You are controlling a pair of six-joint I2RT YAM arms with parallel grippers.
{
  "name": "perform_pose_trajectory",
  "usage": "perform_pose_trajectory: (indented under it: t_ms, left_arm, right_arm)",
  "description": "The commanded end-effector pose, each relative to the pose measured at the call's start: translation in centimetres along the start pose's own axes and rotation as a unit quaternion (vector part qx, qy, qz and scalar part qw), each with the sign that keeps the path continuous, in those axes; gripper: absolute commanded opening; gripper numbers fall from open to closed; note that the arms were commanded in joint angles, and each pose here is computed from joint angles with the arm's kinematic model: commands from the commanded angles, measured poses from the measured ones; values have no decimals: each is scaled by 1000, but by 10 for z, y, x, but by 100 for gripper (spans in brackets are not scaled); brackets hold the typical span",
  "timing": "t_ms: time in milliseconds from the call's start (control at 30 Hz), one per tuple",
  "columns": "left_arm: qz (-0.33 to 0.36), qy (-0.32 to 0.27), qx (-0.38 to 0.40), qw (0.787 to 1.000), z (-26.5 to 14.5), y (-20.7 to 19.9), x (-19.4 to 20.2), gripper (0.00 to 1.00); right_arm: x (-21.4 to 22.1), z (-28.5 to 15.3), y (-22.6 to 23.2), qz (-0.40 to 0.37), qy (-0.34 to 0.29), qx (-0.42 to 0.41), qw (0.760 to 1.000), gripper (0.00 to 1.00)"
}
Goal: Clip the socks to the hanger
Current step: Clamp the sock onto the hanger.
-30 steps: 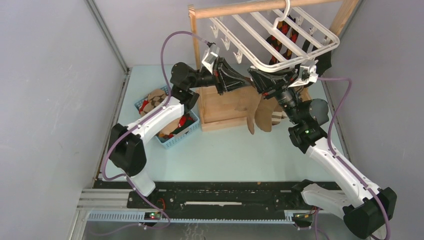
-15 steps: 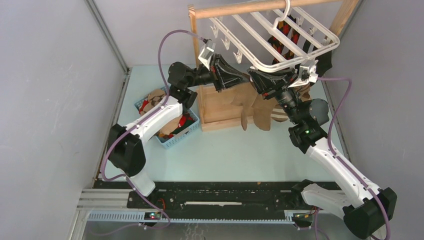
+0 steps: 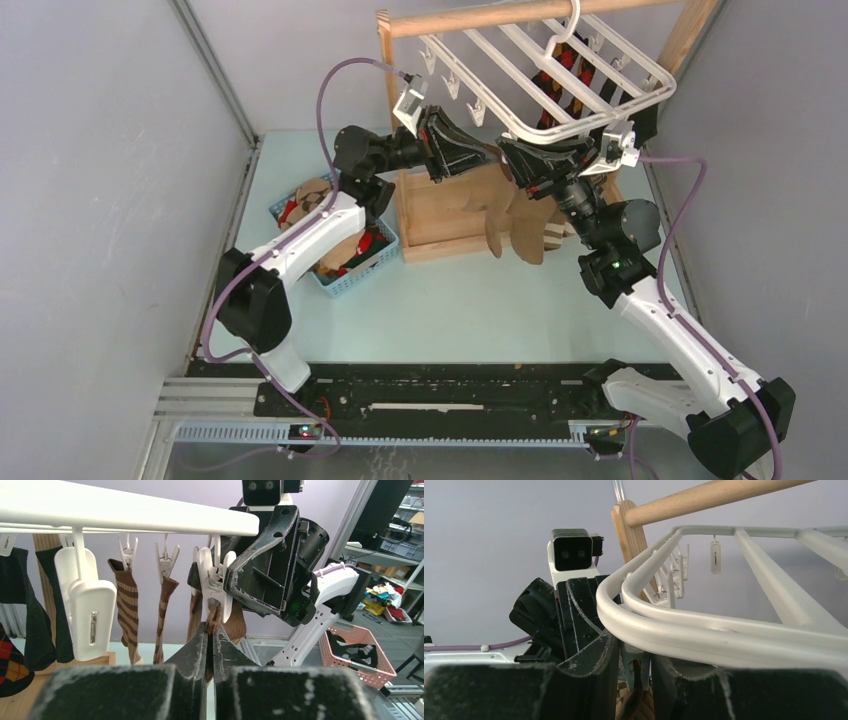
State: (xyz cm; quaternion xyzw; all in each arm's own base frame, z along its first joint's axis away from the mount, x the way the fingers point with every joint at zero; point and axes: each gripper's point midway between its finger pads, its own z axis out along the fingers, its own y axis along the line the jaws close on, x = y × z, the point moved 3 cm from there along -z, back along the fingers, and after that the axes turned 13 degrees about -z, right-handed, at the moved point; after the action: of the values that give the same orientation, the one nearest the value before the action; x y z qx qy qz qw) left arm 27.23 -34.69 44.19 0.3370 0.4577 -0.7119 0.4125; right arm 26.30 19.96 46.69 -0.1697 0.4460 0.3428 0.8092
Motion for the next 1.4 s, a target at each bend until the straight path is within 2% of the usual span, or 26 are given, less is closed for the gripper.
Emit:
perform_pose_trajectory:
  t_ms: [0,167,233,433,900,1000,1133,1200,1367]
  left_arm:
    - [43,-33,29,998,10,-35,-32,0]
    - [35,-37,18,999,14,-29,-32,0]
    - [33,-38,18,999,15,-29,-33,0]
    - [30,-39,14,999,15,-28,-32,0]
    - [26,-47,9,998,16,-27,-36,5]
    - [25,-51,3,998,14,-27,-36,14]
    - [33,-57,-13,998,10,-29,-36,37]
    - [39,-57,-27,997,7,-28,-36,45]
    - [51,-56,-59,995,-2,-31,-34,54]
  right_arm:
    - [-15,1,0,-7,-15,5,1000,0]
    - [-15,1,0,-9,-13,4,1000,2]
    - [-15,1,0,-9,-14,3,1000,7]
    - [-18,-1,0,-8,-15,-1,1000,31]
    - [-27,-11,2,-14,-10,-14,1000,63]
    - [-29,-18,6,-20,3,-31,999,69]
    - [-25,-35,17,-43,41,-71,996,77]
    - [-22,-47,22,-58,56,-91,993,79]
    - [-19,-74,25,-84,90,-107,987,81]
